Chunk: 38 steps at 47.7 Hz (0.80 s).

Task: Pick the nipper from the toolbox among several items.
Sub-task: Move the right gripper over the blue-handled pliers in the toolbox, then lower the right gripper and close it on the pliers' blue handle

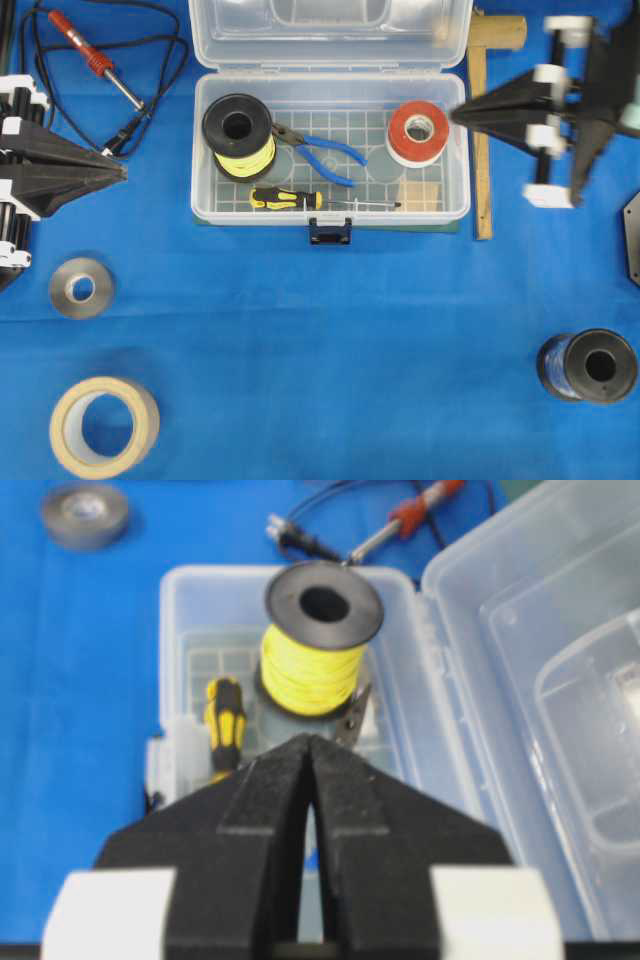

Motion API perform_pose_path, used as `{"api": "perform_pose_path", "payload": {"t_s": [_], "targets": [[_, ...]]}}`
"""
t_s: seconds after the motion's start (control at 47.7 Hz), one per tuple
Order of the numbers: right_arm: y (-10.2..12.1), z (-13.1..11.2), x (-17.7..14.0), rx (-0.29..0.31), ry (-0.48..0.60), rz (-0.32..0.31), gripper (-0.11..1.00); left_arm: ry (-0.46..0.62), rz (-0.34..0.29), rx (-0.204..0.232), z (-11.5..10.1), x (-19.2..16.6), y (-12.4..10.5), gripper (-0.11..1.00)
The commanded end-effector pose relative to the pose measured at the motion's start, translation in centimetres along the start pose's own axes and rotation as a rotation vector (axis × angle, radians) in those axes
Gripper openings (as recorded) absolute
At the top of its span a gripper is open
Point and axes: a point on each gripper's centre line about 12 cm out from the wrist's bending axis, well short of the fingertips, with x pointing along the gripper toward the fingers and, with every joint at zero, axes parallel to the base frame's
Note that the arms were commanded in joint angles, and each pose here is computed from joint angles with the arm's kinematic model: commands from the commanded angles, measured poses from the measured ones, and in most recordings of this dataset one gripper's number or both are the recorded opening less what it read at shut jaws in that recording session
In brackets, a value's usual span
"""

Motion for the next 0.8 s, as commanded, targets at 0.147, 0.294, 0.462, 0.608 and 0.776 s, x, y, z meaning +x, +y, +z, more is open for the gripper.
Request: {"api": "perform_pose_path", "payload": {"t_s": [0.147,0.294,0.462,0.608,0.776], "targets": [[-2.4,0.9,6.6,0.002,0.204,-0.07,0.5,-0.003,0.004,-0.001,0.2,0.3,0.1,0.0],[-3.5,0.0,10.6,-0.033,0.374,-0.097,0.81,-0.002,0.004,-0.006,0.1,0.2,0.1,0.0],[-4.5,-1.8,14.7,-0.036,0.499,-0.11,0.71,0.004,0.004,-0.009,-0.1,0.2,0.1,0.0],[-4.7,-4.1,17.6,-0.031,0.566,-0.108,0.71,0.009,0.004,-0.006,-0.3,0.2,0.1,0.0],[-4.8,-7.0,20.2,-0.016,0.627,-0.102,0.71,0.014,0.004,-0.006,-0.4,0.1,0.1,0.0]]}}
